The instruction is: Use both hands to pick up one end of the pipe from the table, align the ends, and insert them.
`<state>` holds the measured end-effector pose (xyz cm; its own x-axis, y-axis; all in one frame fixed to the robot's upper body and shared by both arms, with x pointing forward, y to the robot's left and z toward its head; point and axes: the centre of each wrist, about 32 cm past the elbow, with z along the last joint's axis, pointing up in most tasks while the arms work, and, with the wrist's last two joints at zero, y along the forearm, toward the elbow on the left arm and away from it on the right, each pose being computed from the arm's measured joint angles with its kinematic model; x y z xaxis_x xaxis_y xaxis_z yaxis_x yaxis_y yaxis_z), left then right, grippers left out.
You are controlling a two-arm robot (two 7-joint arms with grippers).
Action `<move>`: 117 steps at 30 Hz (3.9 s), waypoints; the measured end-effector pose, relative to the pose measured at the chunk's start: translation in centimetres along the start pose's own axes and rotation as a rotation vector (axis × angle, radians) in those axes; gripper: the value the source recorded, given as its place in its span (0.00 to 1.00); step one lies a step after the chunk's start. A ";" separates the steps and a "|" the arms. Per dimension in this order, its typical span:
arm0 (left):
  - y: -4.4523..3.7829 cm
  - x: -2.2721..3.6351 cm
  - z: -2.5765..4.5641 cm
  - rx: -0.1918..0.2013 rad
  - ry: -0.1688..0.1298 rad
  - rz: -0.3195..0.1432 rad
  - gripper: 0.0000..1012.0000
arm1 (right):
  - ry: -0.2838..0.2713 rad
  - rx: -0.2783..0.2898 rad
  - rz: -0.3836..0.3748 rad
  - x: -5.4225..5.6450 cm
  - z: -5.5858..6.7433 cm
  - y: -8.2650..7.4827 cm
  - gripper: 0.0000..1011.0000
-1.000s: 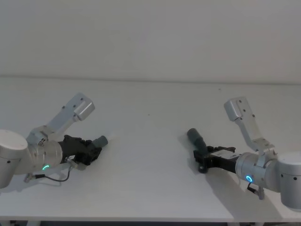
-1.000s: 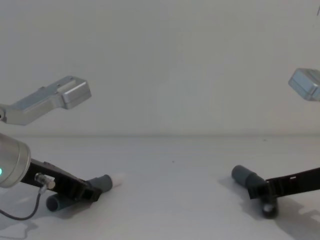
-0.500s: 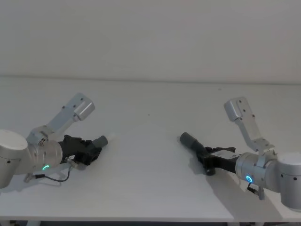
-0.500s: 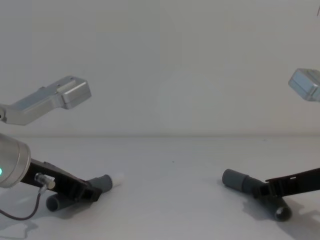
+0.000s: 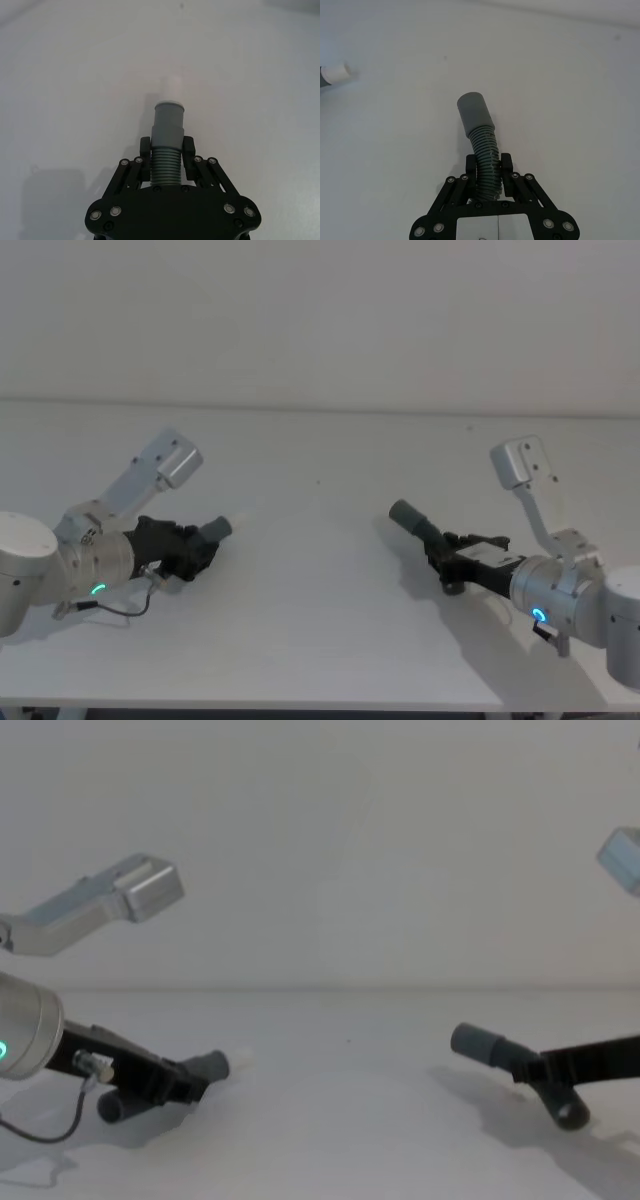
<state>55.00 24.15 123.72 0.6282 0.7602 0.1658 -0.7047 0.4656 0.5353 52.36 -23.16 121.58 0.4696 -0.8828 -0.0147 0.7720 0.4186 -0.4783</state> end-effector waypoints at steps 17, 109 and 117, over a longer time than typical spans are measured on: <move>1.54 0.13 1.91 -0.181 -0.151 0.016 0.36 | -0.122 0.202 0.009 1.3 0.8 -2.1 0.29; 3.61 3.55 3.73 -0.323 -0.520 -0.439 0.36 | -0.537 0.232 0.477 4.8 1.3 -4.6 0.29; 3.44 3.51 3.82 -0.317 -0.523 -0.451 0.36 | -0.539 0.226 0.473 4.8 1.4 -4.6 0.29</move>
<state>56.04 26.69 129.31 0.8967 0.1879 0.4008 -0.3538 0.8484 0.3938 51.69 -29.02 124.94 0.8729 -0.3953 0.2860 0.4777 0.8120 -0.3354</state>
